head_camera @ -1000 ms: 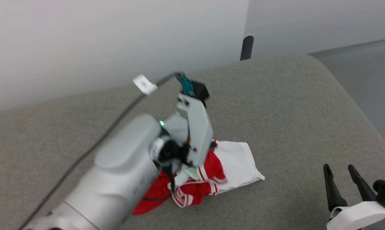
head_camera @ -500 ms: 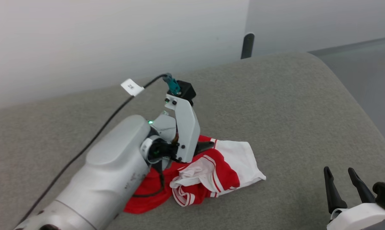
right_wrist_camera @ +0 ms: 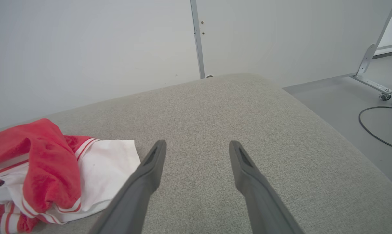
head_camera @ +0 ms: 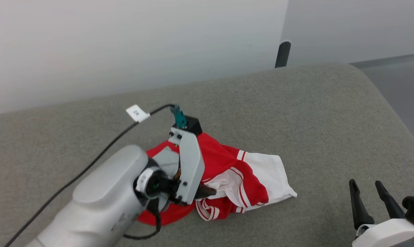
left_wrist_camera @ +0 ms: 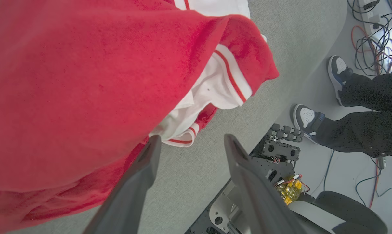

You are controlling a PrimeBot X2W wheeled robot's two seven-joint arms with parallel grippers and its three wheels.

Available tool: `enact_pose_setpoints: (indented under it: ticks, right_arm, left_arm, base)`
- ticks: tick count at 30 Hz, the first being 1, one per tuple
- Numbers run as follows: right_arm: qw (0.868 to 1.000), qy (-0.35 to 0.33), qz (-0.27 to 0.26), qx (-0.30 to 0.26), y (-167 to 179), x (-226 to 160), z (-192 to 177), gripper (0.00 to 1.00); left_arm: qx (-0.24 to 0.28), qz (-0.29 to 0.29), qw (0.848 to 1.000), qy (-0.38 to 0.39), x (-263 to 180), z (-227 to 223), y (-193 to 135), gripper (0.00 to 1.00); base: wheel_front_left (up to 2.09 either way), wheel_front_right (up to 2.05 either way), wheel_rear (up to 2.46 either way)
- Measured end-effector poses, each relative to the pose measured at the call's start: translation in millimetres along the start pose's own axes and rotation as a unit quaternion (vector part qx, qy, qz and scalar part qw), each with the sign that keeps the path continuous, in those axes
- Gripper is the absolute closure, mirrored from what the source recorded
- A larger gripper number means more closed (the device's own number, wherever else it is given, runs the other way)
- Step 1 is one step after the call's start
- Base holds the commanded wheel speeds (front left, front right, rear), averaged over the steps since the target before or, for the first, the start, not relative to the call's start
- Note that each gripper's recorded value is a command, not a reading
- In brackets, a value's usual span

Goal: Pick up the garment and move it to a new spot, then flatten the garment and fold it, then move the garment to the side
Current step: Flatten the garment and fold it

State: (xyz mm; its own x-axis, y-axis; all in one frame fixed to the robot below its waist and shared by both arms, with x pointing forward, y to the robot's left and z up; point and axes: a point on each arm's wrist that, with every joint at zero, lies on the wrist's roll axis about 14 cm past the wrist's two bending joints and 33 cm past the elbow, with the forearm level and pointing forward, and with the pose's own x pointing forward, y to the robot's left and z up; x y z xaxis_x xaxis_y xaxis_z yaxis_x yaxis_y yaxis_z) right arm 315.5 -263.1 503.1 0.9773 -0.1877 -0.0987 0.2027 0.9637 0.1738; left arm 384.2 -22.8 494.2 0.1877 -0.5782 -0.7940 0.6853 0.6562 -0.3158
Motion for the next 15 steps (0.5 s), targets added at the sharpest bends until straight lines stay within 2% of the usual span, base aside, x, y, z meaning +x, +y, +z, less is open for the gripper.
enact_pose_setpoints:
  ticks: [5, 15]
  right_arm:
    - [1.000, 0.002, -0.005, -0.001, -2.2, 1.8, -0.4, 0.00]
    - [1.000, 0.008, -0.024, -0.002, -13.7, -1.8, -5.0, 0.00]
  left_arm:
    - [-0.004, 0.002, 1.000, 0.019, 11.1, -15.9, 3.8, 0.00]
    - [0.013, -0.001, 1.000, 0.005, 29.6, -12.4, 8.7, 0.00]
  base:
    - [0.00, 0.00, 0.00]
    - [0.00, 0.00, 0.00]
